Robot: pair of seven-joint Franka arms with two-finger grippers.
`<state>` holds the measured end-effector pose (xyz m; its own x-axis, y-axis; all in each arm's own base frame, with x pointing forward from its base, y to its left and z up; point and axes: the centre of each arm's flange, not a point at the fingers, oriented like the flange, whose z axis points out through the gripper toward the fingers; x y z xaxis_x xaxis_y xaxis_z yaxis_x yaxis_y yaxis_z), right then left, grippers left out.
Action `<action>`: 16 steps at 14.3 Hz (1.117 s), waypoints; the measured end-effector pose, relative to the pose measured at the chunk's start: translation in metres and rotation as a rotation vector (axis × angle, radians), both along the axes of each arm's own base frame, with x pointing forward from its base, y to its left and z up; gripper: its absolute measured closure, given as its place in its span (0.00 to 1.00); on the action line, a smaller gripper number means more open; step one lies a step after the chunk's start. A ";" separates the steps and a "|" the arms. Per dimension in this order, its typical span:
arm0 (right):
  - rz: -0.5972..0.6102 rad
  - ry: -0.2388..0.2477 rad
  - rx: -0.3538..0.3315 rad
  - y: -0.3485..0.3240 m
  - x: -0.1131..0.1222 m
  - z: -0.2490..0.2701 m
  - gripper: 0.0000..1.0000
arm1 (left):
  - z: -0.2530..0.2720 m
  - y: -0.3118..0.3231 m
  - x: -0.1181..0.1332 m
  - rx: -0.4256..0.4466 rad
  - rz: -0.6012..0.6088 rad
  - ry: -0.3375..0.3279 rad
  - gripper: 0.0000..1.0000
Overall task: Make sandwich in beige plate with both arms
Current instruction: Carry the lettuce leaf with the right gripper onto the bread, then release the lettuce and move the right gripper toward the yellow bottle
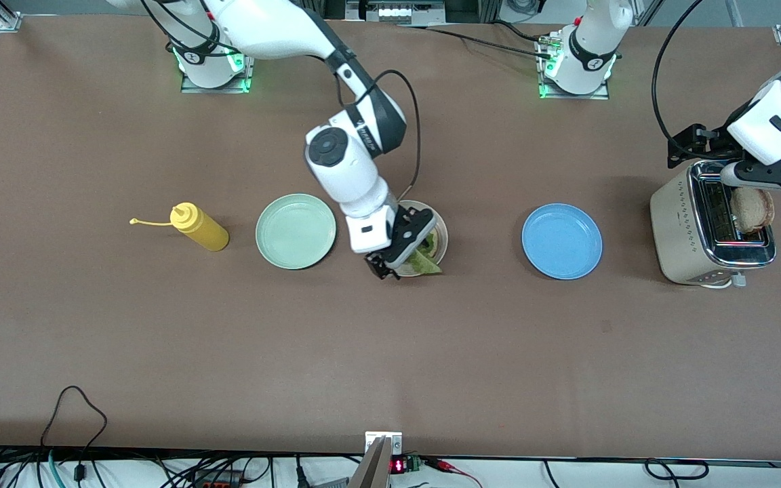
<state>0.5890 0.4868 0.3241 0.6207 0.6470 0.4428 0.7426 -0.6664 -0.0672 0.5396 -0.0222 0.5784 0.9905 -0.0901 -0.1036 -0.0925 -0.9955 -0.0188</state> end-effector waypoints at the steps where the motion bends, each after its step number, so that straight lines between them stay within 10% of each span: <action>1: -0.017 0.027 -0.008 -0.021 0.013 0.017 0.00 | 0.000 0.000 0.000 0.000 0.000 0.000 0.00; 9: -0.105 0.206 -0.147 -0.185 0.059 0.122 0.00 | -0.007 0.003 0.001 0.000 0.006 0.029 0.00; 16: -0.472 0.365 -0.200 -0.363 0.076 0.173 0.00 | -0.020 0.049 0.006 0.049 0.059 0.054 0.00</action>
